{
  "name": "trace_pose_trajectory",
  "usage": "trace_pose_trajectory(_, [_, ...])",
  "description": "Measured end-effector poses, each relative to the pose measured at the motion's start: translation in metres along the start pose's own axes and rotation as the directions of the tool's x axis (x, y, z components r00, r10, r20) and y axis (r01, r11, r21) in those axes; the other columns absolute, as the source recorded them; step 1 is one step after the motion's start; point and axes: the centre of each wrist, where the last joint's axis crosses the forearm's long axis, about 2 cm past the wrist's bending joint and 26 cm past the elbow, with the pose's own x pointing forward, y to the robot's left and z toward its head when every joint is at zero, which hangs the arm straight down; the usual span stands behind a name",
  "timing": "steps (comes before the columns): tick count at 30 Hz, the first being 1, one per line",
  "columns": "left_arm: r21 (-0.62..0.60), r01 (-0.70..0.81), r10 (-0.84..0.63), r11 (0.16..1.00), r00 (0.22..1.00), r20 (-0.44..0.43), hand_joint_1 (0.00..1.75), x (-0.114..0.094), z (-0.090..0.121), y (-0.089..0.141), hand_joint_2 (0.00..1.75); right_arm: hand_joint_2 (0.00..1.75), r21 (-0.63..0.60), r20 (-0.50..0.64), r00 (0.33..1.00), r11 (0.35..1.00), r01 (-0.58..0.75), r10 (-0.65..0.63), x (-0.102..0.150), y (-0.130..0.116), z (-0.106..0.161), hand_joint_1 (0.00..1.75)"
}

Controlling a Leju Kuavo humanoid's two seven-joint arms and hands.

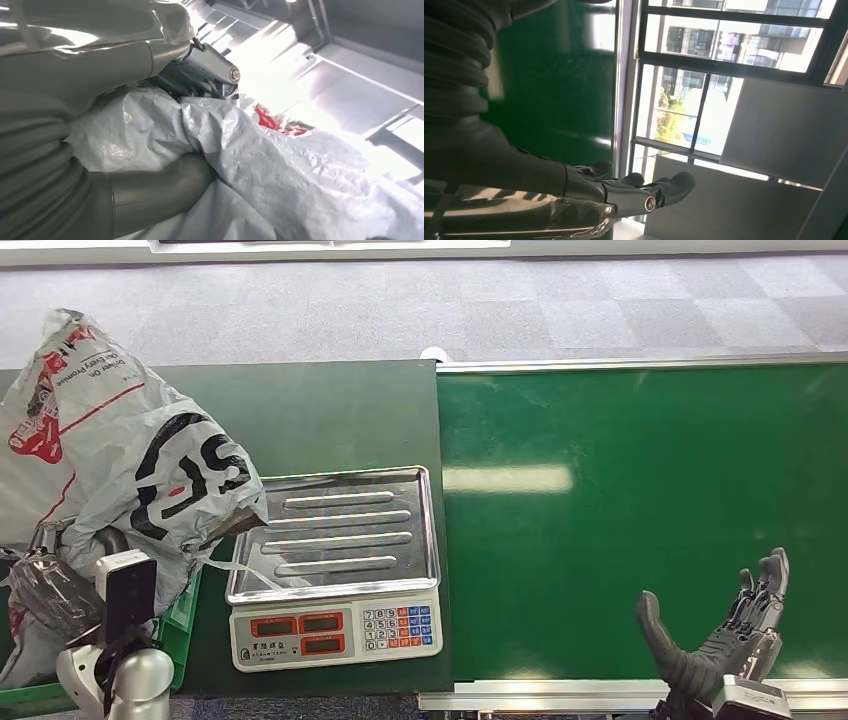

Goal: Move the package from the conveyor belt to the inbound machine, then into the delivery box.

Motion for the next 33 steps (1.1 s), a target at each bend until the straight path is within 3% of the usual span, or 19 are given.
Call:
trace_pose_trajectory(6, [-0.01,0.034,-0.035,0.999,0.998,-0.042,1.48,-0.019,-0.003,-0.003,1.75,1.75,0.0,0.0,1.0,1.0,-0.002,0.002,0.0,-0.001,0.0,0.0])
trace_pose_trajectory(11, [-0.012,0.044,-0.045,0.999,0.997,-0.058,1.72,-0.025,-0.005,-0.004,1.75,1.75,-0.002,0.0,1.0,1.0,-0.003,0.003,0.0,-0.001,0.0,0.0])
trace_pose_trajectory(23, [0.085,0.032,-0.023,0.996,0.995,-0.1,1.68,-0.046,-0.03,-0.009,1.75,1.75,0.02,-0.001,1.0,1.0,0.005,-0.005,-0.003,0.001,-0.003,0.0])
trace_pose_trajectory(29, [0.231,-0.043,0.073,0.972,0.99,-0.123,1.73,-0.067,-0.029,0.012,1.75,1.75,0.03,0.002,1.0,0.999,0.014,-0.014,-0.007,0.008,-0.011,0.0])
trace_pose_trajectory(30, [0.252,-0.054,0.086,0.966,0.989,-0.119,1.64,-0.071,-0.027,0.017,1.75,1.75,0.029,0.001,1.0,0.999,0.017,-0.017,-0.008,0.01,-0.012,0.0])
trace_pose_trajectory(33, [0.291,-0.09,0.128,0.952,0.985,-0.113,0.44,-0.08,-0.019,0.03,1.75,1.75,0.028,-0.002,1.0,0.999,0.028,-0.028,-0.009,0.014,-0.014,0.0])
